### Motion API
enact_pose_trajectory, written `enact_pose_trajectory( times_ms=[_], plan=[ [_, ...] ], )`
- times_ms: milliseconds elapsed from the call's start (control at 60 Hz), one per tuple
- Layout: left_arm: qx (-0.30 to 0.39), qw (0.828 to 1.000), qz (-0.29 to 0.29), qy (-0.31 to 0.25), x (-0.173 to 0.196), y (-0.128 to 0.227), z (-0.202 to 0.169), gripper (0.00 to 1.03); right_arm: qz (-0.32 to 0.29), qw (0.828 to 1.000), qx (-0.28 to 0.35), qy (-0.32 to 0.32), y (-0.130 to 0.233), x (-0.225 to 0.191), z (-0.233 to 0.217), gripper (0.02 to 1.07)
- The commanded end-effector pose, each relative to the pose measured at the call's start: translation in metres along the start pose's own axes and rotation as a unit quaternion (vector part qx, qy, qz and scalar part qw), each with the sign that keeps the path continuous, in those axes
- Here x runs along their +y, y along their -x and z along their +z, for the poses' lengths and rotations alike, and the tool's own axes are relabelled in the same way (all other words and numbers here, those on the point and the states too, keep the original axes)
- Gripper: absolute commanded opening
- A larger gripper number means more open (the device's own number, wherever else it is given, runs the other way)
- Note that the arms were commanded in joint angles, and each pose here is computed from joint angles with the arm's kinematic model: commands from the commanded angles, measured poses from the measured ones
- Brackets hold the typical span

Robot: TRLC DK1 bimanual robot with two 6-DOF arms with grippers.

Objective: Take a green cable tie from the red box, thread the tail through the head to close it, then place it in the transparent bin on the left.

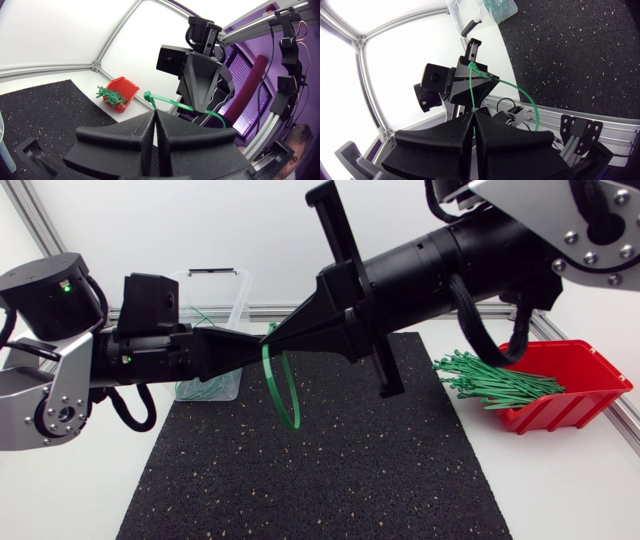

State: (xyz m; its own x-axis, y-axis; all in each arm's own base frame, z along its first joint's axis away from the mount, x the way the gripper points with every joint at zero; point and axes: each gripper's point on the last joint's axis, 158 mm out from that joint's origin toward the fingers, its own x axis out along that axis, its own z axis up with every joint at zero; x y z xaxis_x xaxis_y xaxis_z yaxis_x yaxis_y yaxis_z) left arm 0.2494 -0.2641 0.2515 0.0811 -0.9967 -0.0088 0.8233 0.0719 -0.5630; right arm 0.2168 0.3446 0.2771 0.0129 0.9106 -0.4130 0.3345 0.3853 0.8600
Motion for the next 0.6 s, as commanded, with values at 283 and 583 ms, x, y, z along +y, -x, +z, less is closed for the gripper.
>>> enact_pose_trajectory(
  times_ms=[283, 583],
  plan=[
    [-0.006, 1.0, -0.008, -0.023, -0.009, -0.003, -0.002, 0.04, 0.001, 1.0, 0.008, -0.021, -0.001, -0.007, -0.007, 0.07],
    [-0.005, 0.999, -0.013, -0.034, -0.016, -0.006, -0.005, 0.04, 0.01, 1.0, -0.002, -0.025, 0.006, -0.004, -0.003, 0.07]
  ],
)
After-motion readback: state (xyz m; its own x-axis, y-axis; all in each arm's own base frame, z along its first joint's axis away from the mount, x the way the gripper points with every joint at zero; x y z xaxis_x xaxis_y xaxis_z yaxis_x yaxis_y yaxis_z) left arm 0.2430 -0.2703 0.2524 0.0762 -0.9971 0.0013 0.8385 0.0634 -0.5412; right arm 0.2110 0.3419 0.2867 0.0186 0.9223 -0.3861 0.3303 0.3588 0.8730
